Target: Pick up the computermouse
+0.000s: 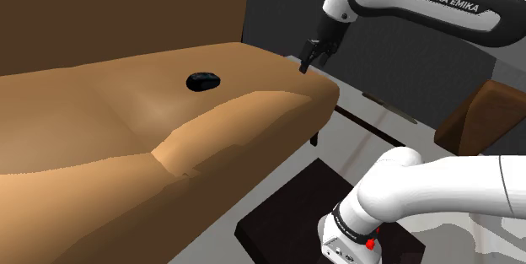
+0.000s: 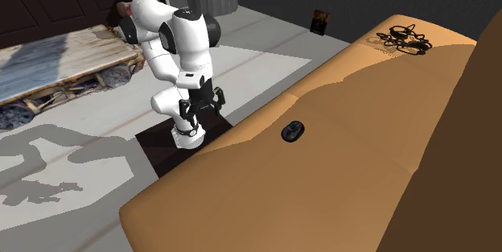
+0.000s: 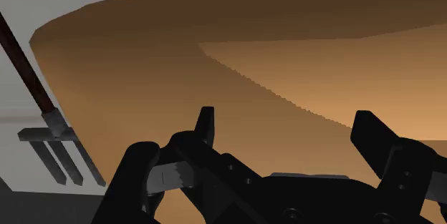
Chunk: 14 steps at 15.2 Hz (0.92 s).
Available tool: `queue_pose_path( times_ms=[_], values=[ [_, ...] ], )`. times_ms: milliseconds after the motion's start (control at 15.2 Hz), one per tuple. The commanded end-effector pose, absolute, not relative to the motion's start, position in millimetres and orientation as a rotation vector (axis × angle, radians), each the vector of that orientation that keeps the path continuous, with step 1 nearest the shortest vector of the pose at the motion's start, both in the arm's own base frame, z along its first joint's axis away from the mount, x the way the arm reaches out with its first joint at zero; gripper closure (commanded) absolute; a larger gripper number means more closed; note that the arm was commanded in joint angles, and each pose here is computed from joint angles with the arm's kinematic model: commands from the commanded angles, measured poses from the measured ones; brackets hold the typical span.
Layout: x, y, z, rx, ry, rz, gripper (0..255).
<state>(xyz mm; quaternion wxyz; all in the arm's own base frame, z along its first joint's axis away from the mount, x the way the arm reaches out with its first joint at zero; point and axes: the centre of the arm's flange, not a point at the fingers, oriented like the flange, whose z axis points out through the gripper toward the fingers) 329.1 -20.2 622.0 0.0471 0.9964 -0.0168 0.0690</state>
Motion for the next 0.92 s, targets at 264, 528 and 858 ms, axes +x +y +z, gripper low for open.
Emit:
queue_pose_path(
  times_ms=[264, 528, 858],
  values=[
    [344.1, 28.3, 612.5, 3.049, -0.346, 0.143, 0],
    [367.7, 73.5, 604.1, 3.029, -0.642, 0.072, 0],
    [408.4, 122.8, 594.5, 2.962, -1.01, -0.018, 0]
  ],
)
